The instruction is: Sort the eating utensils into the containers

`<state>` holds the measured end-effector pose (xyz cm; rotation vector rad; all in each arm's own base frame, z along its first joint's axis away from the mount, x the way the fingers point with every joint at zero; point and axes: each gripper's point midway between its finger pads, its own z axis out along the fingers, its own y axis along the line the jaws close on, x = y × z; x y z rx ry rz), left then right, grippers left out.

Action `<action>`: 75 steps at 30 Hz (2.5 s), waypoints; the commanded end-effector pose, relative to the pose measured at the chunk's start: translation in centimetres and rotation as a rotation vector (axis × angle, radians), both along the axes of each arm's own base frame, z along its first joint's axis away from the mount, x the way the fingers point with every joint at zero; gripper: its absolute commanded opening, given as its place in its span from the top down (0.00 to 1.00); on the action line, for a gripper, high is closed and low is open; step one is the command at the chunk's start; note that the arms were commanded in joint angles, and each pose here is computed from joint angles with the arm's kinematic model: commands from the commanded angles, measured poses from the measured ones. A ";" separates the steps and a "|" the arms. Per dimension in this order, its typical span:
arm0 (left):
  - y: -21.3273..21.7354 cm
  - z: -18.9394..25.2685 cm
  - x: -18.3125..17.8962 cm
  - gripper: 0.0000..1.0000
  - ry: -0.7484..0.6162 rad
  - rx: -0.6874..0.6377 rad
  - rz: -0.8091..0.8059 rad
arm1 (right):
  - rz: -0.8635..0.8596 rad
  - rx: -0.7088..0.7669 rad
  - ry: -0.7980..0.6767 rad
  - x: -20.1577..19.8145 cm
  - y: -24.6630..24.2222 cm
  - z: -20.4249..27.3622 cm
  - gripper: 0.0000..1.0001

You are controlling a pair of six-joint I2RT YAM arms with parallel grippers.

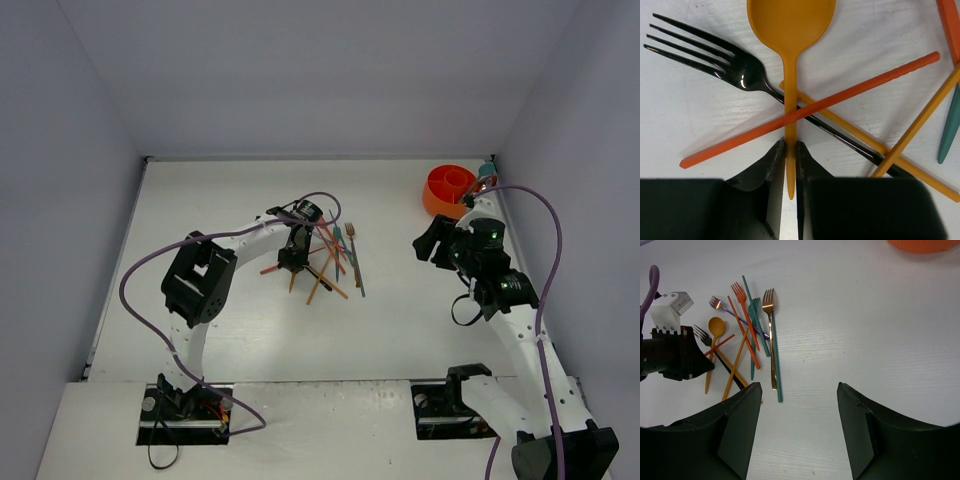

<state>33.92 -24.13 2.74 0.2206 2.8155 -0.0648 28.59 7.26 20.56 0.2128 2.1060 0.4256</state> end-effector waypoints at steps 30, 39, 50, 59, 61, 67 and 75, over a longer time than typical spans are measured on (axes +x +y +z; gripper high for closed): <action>-9.6 21.5 -3.0 1.00 -0.328 -0.461 -0.427 | 0.206 0.143 -0.107 1.4 4.5 7.2 0.41; -12.1 25.7 -6.5 1.00 -0.470 -0.500 -0.621 | 0.249 0.172 -0.129 3.1 6.0 10.0 0.41; -13.0 27.2 -7.6 1.00 -0.510 -0.504 -0.691 | 0.335 0.167 -0.141 3.9 8.4 11.4 0.42; -13.9 28.1 -7.9 1.00 -0.523 -0.521 -0.718 | 0.390 0.148 -0.110 3.7 10.8 10.2 0.45; -14.0 28.2 -8.0 1.00 -0.526 -0.526 -0.724 | 0.393 0.140 -0.101 3.6 11.0 9.8 0.48; -14.2 27.8 -8.3 1.00 -0.511 -0.522 -0.738 | 0.373 0.105 -0.120 3.8 10.7 9.9 0.64; -13.9 27.4 -8.3 1.00 -0.505 -0.511 -0.735 | 0.339 0.063 -0.146 3.9 9.8 10.0 0.87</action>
